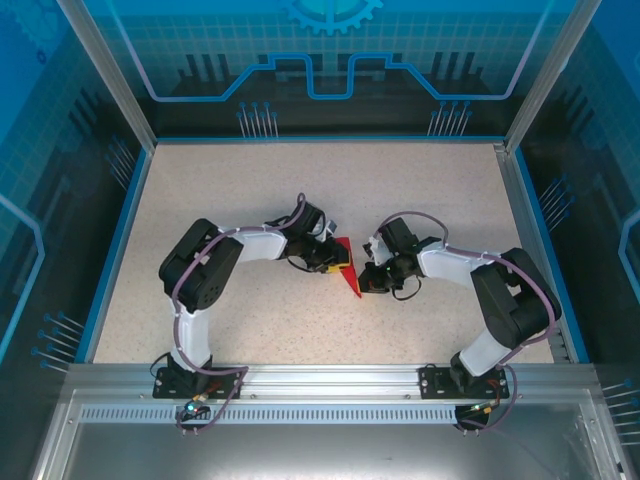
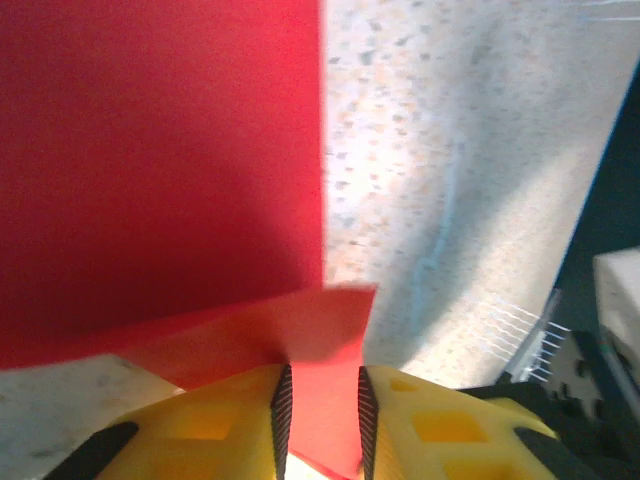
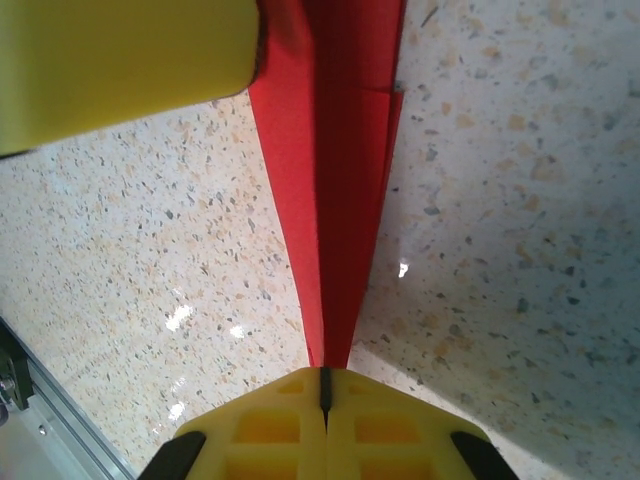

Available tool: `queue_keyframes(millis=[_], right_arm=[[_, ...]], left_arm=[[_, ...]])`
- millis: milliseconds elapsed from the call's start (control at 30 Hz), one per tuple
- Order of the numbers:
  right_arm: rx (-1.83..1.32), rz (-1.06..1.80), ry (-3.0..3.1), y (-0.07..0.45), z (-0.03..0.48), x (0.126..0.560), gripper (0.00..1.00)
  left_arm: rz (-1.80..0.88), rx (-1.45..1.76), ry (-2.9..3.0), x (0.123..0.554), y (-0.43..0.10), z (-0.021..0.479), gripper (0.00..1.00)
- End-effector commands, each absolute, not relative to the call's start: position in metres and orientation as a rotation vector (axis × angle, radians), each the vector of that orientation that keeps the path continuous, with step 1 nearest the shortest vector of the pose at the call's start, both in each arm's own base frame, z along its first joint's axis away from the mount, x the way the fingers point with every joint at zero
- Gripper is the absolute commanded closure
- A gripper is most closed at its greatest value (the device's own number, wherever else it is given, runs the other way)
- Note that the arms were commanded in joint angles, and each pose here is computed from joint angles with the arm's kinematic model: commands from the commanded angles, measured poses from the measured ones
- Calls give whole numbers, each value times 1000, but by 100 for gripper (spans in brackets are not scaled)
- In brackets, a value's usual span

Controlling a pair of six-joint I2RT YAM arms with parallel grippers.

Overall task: Fold a paper plane with a square sheet of paper (pick it up from the middle)
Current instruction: Fold the wing for the fifth time at the center of the table.

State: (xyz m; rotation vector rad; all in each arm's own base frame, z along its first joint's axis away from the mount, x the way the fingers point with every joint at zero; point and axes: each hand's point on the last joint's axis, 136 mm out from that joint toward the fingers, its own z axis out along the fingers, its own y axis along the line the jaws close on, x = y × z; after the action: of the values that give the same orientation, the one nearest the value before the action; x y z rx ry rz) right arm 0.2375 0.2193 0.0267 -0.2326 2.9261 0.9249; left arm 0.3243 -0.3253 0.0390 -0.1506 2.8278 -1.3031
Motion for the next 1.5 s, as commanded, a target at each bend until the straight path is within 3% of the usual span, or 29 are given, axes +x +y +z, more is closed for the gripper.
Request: queue_keyframes(millis=[0,467,733,967,1467], right_arm=[[-329,934,2920,229,31,233,99],[-359,904,2937,233,22,227,97],[-376,901,2877,236,38,237,88],[-476,696,2836,235,47,245,75],[-589,293,2712,253,58,258,58]], left_arm=[[-1395,-74,2737,322,-332,75,69],[-1391,-76,2731,308,-322,71,66],[-1389,-50,2696,308,-320,82,65],[-1329,-114,2666,318,-312,90,62],[-1115,-560,2572,340,-219,91,52]])
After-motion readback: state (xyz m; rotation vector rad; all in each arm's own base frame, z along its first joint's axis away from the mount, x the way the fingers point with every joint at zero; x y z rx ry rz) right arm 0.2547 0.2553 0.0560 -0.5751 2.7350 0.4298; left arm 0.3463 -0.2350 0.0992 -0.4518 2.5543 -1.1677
